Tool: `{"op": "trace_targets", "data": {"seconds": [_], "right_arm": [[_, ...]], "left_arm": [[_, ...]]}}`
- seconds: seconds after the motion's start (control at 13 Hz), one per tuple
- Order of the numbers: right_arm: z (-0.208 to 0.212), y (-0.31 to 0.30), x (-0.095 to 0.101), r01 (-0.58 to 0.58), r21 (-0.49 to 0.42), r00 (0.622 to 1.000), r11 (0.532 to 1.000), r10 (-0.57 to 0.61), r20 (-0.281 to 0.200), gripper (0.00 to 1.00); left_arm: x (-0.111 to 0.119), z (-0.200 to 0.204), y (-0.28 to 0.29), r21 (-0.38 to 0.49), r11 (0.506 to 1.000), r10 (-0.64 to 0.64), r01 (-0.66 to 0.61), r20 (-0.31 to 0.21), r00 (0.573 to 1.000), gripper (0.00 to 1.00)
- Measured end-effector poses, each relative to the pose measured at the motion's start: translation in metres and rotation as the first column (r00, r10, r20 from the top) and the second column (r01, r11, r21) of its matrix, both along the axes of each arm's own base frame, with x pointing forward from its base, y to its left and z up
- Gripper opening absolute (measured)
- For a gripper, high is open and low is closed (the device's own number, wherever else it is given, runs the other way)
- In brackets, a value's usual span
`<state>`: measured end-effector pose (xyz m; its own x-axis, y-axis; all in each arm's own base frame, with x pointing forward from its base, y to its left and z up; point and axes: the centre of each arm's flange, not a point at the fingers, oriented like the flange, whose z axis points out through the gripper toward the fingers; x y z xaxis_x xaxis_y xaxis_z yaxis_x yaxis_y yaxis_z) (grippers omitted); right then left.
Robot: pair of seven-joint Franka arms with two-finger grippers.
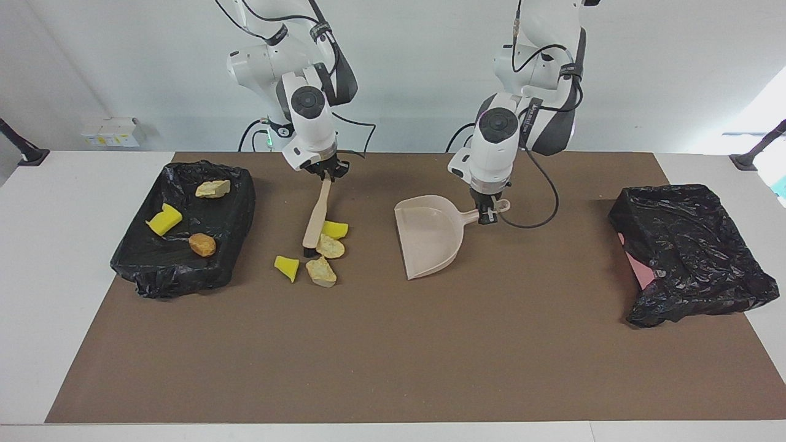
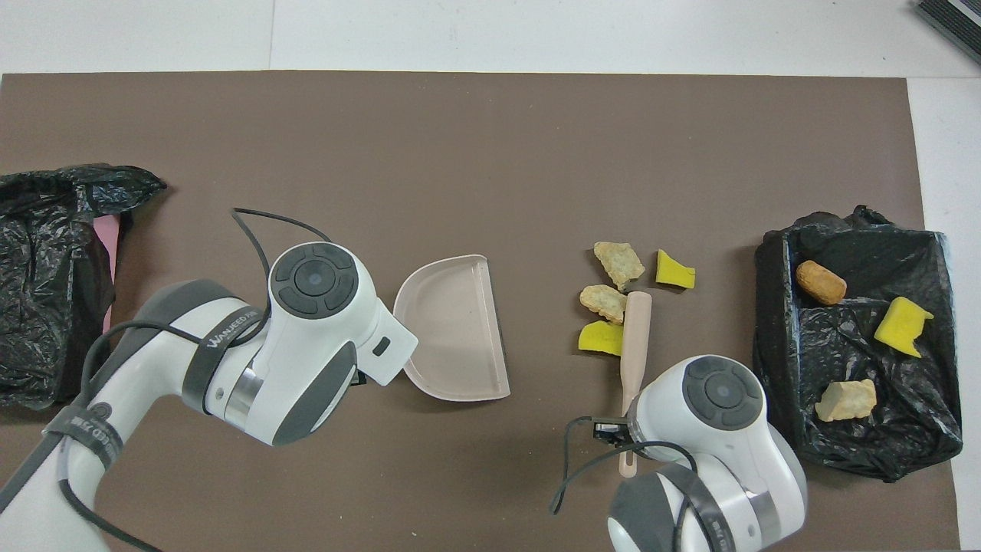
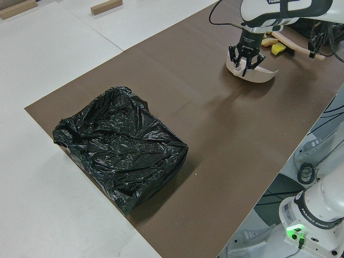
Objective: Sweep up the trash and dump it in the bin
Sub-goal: 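Sweep the nearer crusts into the dustpan with the brush in the right gripper, then sweep the farther crusts and sponge into the dustpan with the right gripper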
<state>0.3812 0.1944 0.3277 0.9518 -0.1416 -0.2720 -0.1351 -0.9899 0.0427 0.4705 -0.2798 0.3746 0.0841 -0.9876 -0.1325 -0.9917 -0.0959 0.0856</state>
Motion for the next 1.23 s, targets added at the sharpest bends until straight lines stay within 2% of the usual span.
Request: {"op": "trace_targets", "data": {"seconds": [0.15,0.31,0.69,0.77,1.0,1.23], "right_arm": [[-0.012,0.032,0.004,-0.018,0.048,1.0,0.999,0.019,-0.023,0.27],[-0.017,0.073,0.002,-0.047,0.099,0.999,0.994,0.049,-0.011,0.27],[0.019,0.162,-0.028,-0.19,0.18,0.982,0.965,0.188,0.028,0.27],[0.03,0.169,-0.026,-0.202,0.188,0.979,0.961,0.2,0.028,0.27],[0.067,0.154,-0.004,-0.193,0.179,0.981,0.965,0.196,0.004,0.27],[0.082,0.106,0.014,-0.281,0.07,0.959,0.957,0.282,-0.005,0.27]], "left_arm": [[-0.002,0.002,-0.001,-0.003,1.0,0.004,-0.004,0.009,1.0,0.32],[-0.005,0.002,-0.003,-0.003,1.0,0.019,-0.019,0.014,1.0,0.32],[-0.017,-0.019,0.005,-0.039,0.999,0.037,-0.034,0.067,0.997,0.32],[-0.016,-0.024,0.009,-0.047,0.998,0.038,-0.035,0.076,0.996,0.32],[-0.008,-0.024,0.015,-0.067,0.997,0.053,-0.047,0.104,0.993,0.32],[-0.003,-0.025,0.02,-0.075,0.995,0.069,-0.061,0.114,0.991,0.32]]}}
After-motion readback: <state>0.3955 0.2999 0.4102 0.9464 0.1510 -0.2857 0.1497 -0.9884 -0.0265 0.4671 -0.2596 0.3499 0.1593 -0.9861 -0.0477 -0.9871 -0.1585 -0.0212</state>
